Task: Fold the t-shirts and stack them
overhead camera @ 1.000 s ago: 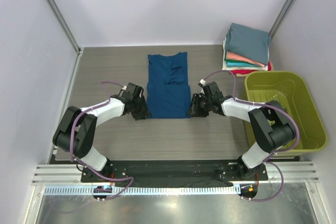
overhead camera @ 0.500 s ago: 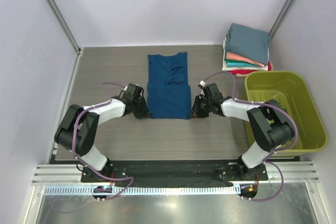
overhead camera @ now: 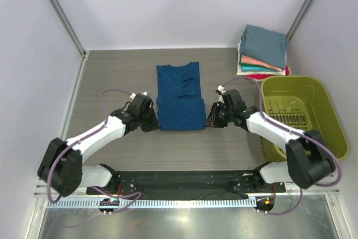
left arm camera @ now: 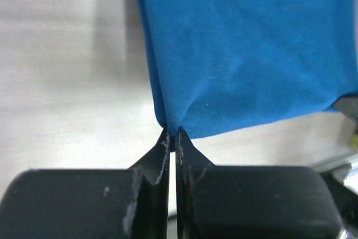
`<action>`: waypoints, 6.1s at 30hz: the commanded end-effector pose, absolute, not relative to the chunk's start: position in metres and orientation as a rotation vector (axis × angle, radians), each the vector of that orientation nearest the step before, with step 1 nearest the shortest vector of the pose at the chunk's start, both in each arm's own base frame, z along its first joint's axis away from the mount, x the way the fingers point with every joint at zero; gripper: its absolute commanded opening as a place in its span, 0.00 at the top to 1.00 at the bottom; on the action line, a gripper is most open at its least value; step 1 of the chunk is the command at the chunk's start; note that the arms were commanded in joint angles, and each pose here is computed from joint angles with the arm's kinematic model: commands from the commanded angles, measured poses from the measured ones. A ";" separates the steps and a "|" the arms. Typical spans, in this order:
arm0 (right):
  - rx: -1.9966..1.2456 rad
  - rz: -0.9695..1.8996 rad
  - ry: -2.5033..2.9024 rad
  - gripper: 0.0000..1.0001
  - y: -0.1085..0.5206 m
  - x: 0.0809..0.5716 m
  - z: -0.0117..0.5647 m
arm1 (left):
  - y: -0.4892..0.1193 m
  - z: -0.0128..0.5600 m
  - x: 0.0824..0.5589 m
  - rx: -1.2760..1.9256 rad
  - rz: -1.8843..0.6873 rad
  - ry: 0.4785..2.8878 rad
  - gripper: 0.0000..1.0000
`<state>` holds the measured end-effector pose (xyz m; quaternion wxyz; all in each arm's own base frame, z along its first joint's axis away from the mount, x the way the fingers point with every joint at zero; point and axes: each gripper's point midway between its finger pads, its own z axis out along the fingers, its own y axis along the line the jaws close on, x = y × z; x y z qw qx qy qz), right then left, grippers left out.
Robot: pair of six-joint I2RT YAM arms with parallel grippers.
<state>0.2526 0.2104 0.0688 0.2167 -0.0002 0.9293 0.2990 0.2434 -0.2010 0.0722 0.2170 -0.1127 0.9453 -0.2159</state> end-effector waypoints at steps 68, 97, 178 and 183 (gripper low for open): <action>0.060 0.864 2.557 0.00 0.220 0.471 0.064 | -0.121 0.218 0.428 -0.481 -0.547 2.485 0.07; -0.202 0.804 2.305 0.99 0.222 0.521 0.172 | -0.040 0.175 0.305 -0.372 -0.060 2.505 0.09; -0.401 0.555 1.420 0.99 -0.052 0.598 0.440 | -0.047 0.129 0.304 -0.294 0.082 2.667 0.13; -0.282 0.539 1.522 0.99 -0.097 0.616 0.384 | -0.049 0.128 0.304 -0.289 0.070 2.674 0.13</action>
